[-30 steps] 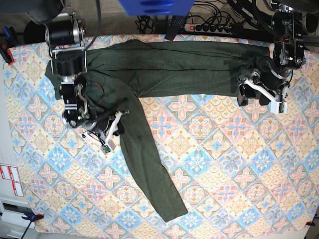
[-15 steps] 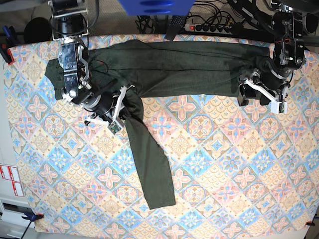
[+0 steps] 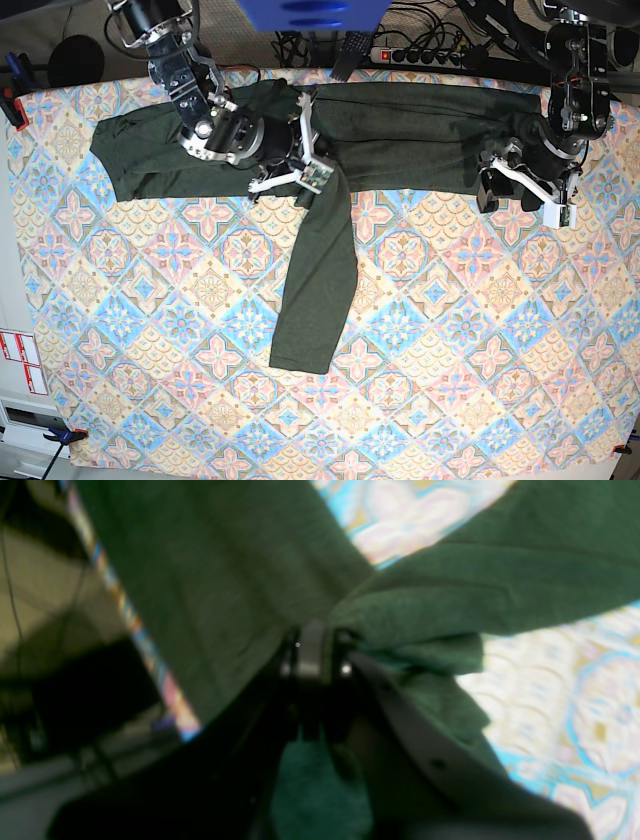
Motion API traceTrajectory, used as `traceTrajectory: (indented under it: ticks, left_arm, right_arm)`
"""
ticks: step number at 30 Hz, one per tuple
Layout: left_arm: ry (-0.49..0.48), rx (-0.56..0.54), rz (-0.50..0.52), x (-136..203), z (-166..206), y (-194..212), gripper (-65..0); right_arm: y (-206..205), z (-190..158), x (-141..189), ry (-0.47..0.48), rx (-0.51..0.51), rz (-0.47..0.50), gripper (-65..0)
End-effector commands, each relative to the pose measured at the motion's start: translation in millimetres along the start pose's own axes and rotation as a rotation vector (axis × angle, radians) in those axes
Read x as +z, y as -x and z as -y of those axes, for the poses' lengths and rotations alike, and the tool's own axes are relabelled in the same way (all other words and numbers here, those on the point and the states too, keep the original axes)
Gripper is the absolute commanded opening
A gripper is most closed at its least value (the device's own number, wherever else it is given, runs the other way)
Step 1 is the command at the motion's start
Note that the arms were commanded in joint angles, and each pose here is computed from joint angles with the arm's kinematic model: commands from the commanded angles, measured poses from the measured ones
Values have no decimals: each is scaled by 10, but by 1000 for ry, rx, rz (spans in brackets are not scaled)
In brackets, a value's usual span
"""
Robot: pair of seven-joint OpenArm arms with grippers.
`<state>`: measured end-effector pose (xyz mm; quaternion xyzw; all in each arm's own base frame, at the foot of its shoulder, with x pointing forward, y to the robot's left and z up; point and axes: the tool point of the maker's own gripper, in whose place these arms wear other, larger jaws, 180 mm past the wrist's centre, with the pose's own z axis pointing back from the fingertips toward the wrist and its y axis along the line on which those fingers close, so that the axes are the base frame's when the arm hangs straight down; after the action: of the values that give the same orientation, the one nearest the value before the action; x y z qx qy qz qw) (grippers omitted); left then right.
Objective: Fold the T-shirt properly
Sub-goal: 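Lift the sleeve with the right gripper and fold it over the body, then reach the left gripper to the sleeve cuff and lay it along the body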
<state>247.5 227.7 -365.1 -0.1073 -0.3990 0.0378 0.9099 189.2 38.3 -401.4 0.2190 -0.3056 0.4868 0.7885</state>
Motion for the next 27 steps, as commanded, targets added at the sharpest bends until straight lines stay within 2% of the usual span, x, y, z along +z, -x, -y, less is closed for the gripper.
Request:
traceTrajectory:
  ticks: [1, 3, 6, 10, 12, 17, 22, 27]
  left_arm:
    - [1, -19, 38, 28, -10, -127, -171]
    - [1, -18, 36, 30, -11, -121, -171]
    - [3, -19, 33, 28, -3, -108, -171]
    - [5, -21, 40, 26, 6, -135, -171]
    - [7, -21, 42, 26, 12, -146, -171]
    - [43, -39, 106, -77, 151, -442, -171]
    - [150, -83, 153, -301, 588, -747, -171]
    - [207, -38, 85, -772, 850, -803, -172]
  right_arm:
    - [-138, -85, -1, -27, 17, 47, -638]
    - [-109, -182, -27, -54, 39, 33, -622]
    - [-95, -217, -37, -64, 45, 22, -560]
    - [51, -139, -12, -44, 58, -78, -456]
    - [8, -49, 3, -26, 84, -94, -423]
    - [-41, 282, 110, 60, 50, -68, -414]
    - [20, 774, 352, 200, -38, -35, -414]
    - [82, 947, 562, 279, -85, -20, -414]
